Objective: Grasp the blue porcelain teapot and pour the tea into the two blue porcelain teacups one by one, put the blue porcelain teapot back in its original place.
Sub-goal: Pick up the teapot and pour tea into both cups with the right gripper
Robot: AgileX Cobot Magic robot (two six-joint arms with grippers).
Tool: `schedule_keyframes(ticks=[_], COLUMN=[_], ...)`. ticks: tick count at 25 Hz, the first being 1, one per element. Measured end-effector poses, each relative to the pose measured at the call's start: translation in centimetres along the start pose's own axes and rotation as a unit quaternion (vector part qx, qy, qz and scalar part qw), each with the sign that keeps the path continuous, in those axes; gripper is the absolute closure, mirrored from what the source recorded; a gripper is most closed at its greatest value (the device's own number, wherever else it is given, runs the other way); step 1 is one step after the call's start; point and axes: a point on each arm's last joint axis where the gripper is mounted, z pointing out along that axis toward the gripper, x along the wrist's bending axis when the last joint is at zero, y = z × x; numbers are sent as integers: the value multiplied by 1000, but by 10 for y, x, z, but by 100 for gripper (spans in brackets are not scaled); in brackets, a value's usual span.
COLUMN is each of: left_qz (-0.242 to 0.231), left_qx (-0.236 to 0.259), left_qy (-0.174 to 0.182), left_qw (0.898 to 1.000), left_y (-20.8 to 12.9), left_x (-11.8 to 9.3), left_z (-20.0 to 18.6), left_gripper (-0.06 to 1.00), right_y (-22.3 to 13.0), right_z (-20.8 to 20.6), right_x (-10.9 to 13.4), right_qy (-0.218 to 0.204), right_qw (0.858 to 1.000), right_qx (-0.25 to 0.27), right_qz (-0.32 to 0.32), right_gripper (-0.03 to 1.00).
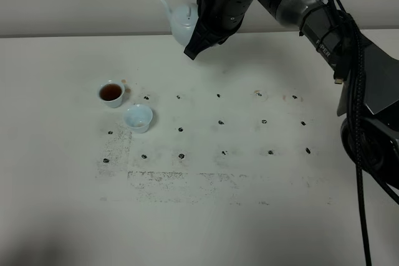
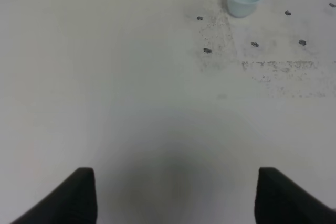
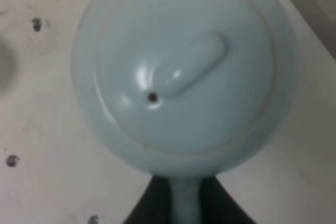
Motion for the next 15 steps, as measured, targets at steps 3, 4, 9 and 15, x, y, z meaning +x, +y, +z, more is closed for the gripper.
schedule_keyframes(ticks=[3, 4, 9, 15], left_qz=[0, 0, 0, 0], left_qx=[0, 0, 0, 0], left_qy=[0, 0, 0, 0], left_qw=[1000, 1000, 1000, 1000], left_y=[0, 0, 0, 0], left_x=[0, 0, 0, 0], left_z=[0, 0, 0, 0], left_gripper=[34, 34, 34, 34], right_y=[-5, -8, -28, -57], right_z=[-6, -9, -15, -12], right_x=[0, 0, 0, -6], right_qy=[-5, -5, -16, -29], right_qw=[1000, 1000, 997, 988], right_qx=[13, 19, 67, 133], right_qz=[-4, -5, -17, -79], right_gripper=[92, 92, 92, 92])
